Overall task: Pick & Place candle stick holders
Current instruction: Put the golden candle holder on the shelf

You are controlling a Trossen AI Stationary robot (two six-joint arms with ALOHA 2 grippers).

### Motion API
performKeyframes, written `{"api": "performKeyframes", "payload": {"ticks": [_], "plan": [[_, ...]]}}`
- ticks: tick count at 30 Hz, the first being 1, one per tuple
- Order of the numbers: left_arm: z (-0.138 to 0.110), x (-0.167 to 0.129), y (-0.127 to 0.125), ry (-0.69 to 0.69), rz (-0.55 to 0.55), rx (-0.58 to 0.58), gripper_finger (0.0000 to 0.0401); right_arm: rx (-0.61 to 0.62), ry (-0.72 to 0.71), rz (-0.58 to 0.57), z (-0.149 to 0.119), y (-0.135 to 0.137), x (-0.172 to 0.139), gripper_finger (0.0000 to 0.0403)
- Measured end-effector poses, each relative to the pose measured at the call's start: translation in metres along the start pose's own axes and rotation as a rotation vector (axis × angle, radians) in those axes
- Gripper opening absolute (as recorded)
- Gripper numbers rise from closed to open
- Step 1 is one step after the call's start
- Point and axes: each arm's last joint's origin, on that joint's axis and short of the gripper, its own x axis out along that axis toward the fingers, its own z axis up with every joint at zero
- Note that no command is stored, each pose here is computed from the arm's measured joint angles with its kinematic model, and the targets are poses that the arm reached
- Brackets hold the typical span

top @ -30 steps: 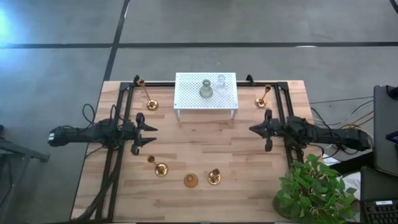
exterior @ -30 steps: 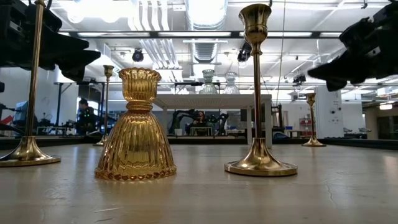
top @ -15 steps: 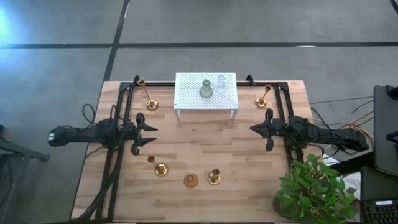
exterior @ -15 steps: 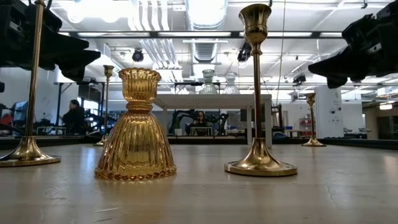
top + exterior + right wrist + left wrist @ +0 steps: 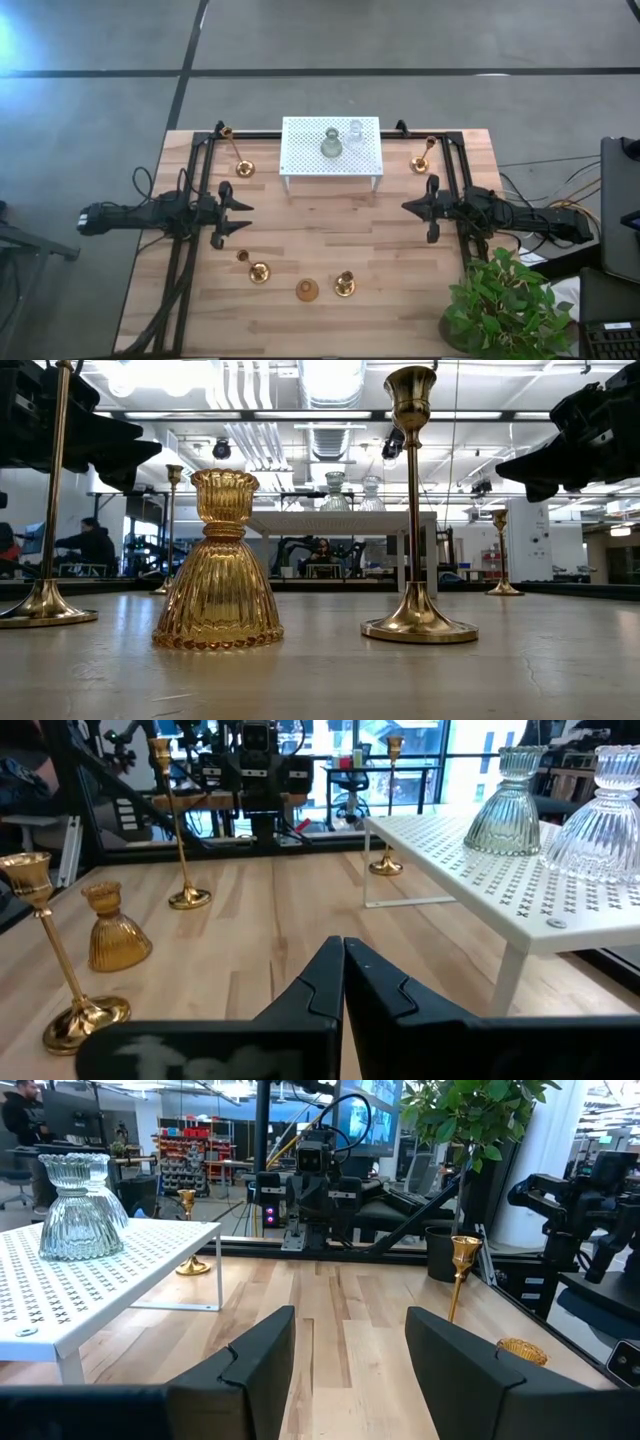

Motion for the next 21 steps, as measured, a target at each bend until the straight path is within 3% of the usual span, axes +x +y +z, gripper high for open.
{"api": "performKeyframes", "payload": {"ticks": [12, 18, 21], "plan": [[0.0001, 0.0, 0.0, -0.001, 0.0, -0.002, 0.0197, 0.002, 0.0, 0.0, 0.0, 0.0, 0.0, 0.0009], [0.0078, -0.0002, -0.0004, -0.08, -0.012, -0.207, 0.0197, 0.001, 0.001, -0.001, -0.0001, 0.0, 0.0, 0.0009], [0.0091, -0.0007, -0.0004, -0.086, -0.008, -0.201, 0.0197, 0.001, 0.001, -0.001, -0.0001, 0.0, 0.0, 0.0009]]}}
